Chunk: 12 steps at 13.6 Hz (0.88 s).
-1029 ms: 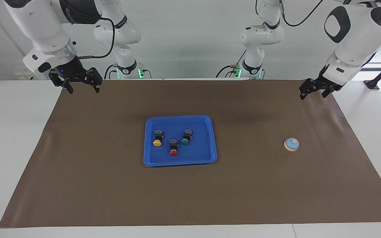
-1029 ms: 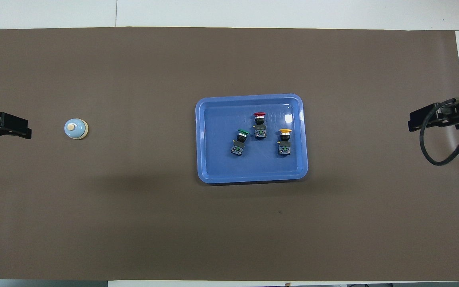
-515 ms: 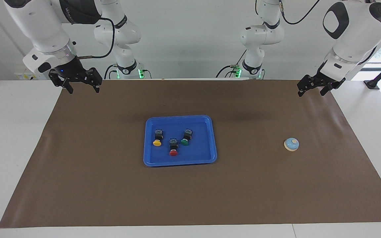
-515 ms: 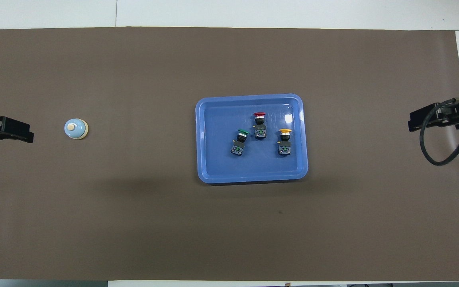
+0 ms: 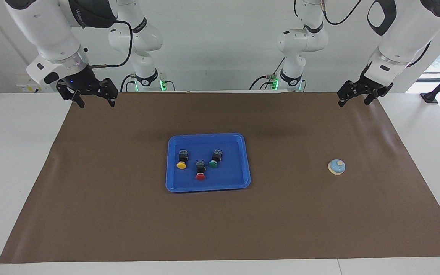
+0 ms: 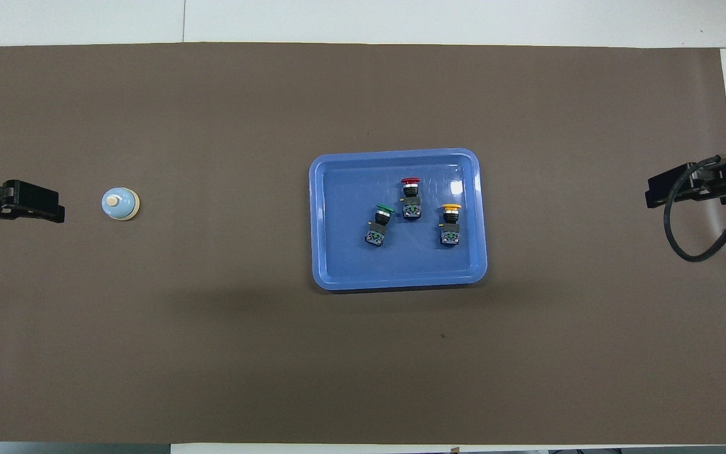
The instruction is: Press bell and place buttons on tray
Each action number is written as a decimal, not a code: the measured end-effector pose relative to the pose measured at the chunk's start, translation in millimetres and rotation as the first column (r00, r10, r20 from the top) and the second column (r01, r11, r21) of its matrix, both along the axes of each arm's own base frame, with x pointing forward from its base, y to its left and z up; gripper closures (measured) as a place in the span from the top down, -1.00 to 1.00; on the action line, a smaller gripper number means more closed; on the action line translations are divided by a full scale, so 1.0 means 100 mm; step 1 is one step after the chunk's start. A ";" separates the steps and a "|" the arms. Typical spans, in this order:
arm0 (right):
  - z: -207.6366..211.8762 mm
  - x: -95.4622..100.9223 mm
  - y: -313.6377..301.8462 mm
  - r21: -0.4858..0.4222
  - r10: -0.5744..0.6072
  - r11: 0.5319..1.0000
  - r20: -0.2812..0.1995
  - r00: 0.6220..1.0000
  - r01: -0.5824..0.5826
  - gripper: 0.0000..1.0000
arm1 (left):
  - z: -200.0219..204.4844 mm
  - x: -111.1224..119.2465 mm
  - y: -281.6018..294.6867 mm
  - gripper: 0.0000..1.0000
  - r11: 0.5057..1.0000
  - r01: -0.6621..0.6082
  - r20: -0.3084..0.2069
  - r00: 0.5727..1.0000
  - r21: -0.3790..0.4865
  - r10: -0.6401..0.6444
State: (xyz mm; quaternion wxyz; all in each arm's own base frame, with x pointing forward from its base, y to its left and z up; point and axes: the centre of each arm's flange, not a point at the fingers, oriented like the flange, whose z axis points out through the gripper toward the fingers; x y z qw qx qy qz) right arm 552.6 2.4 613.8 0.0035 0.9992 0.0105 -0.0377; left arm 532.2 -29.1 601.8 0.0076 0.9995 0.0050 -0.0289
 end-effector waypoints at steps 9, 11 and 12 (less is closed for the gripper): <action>0.00 0.00 0.00 0.000 0.000 1.000 0.000 1.000 0.000 1.00 | 0.00 0.00 0.01 1.00 1.000 -0.005 0.002 1.000 -0.004 0.005; 0.00 0.00 0.00 0.000 0.000 1.000 0.000 1.000 0.000 1.00 | 0.00 0.00 0.01 1.00 1.000 -0.005 0.002 1.000 -0.005 0.005; 0.00 0.00 0.00 0.000 0.000 1.000 0.000 1.000 0.000 1.00 | 0.00 0.00 0.01 1.00 1.000 -0.005 0.002 1.000 -0.005 0.005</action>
